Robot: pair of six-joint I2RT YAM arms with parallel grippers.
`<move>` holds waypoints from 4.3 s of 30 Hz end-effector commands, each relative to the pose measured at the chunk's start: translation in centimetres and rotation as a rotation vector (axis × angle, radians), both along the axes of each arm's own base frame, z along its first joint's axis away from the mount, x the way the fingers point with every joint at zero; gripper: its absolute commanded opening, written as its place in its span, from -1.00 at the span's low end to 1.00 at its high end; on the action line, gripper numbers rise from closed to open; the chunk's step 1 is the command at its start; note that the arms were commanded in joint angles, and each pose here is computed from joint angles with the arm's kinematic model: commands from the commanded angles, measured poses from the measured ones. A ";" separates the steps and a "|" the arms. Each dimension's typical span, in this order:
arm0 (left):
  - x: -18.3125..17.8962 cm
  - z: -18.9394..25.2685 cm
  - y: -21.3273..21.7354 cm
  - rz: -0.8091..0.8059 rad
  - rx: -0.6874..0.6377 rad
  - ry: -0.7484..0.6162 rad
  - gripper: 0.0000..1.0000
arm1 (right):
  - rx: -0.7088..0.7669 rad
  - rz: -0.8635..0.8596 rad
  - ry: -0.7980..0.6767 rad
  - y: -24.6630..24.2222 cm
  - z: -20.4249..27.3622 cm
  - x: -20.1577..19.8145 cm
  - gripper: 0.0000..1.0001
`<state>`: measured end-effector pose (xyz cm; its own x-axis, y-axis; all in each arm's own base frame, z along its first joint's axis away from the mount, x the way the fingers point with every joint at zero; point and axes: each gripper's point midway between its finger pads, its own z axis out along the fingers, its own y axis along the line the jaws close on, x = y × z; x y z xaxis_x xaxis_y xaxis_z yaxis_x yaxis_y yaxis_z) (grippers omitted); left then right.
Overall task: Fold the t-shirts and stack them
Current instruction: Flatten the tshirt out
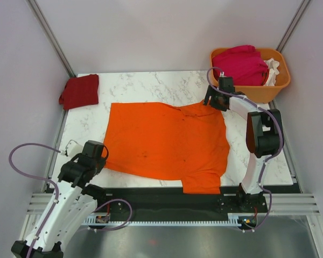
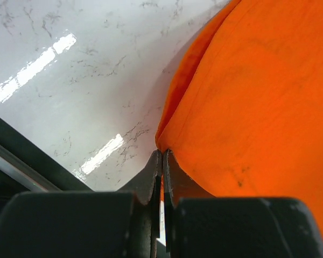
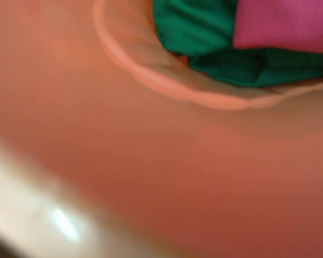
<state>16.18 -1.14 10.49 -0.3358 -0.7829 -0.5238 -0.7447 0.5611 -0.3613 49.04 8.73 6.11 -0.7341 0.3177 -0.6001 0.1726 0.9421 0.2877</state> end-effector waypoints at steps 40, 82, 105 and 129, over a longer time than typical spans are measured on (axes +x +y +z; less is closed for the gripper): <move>-0.5 4.4 1.7 0.087 -0.002 -0.149 -0.95 | -0.083 -0.099 -0.089 0.3 -0.1 -2.7 0.33; -0.8 5.8 1.7 0.074 0.002 -0.151 -0.96 | -0.124 -0.114 -0.105 -0.1 -0.7 1.2 0.04; -0.8 5.5 1.5 0.061 0.002 -0.142 -0.95 | -0.046 -0.081 -0.163 1.5 1.9 4.3 -0.01; -0.8 5.4 1.3 0.050 0.004 -0.140 -0.96 | -0.013 -0.044 -0.164 3.1 2.2 5.1 -1.00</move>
